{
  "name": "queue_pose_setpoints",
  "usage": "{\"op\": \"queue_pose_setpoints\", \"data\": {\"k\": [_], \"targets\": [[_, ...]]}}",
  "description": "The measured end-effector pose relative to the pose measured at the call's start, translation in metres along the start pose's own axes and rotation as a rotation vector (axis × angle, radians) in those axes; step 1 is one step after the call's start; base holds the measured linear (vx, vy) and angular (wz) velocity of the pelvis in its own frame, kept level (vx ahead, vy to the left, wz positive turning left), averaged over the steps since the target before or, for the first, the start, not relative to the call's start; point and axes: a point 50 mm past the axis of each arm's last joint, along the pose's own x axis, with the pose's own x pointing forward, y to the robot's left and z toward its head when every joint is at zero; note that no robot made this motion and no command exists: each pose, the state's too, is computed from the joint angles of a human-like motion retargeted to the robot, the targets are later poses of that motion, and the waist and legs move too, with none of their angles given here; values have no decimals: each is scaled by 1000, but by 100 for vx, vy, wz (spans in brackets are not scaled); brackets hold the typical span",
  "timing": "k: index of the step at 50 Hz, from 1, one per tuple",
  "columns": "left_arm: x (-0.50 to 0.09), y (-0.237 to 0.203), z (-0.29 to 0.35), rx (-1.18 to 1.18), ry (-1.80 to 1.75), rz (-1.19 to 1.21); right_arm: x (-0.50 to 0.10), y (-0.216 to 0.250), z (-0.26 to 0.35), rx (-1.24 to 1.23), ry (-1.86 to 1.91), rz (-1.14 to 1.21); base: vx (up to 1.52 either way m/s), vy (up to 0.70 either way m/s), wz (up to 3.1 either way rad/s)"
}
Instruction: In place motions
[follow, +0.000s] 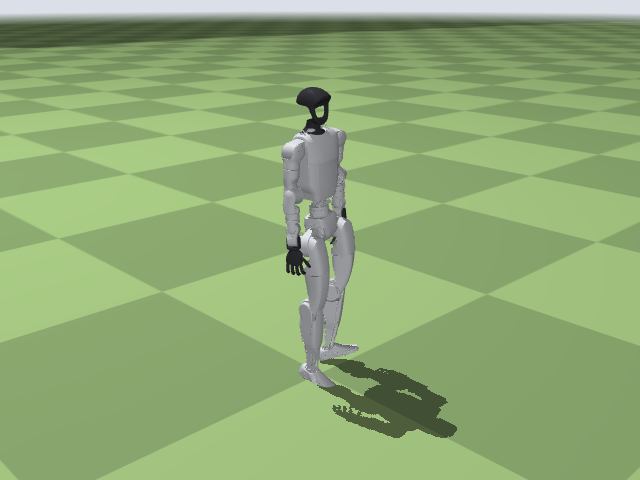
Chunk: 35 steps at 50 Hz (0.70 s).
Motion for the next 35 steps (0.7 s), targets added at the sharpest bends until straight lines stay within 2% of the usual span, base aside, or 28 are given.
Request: {"op": "queue_pose_setpoints", "data": {"k": [10, 22, 35], "targets": [[1, -5, 8, -19, -28, -18, 0, 2, -13, -92, 53, -12, 0, -1, 0], [-1, 0, -10, 5, 39, -11, -4, 0, -40, 21, 142, -26, 0, 0, 0], [-2, 2, -17, 20, 67, -9, -3, -2, -31, -2, 109, -12, 0, 0, 0]]}}
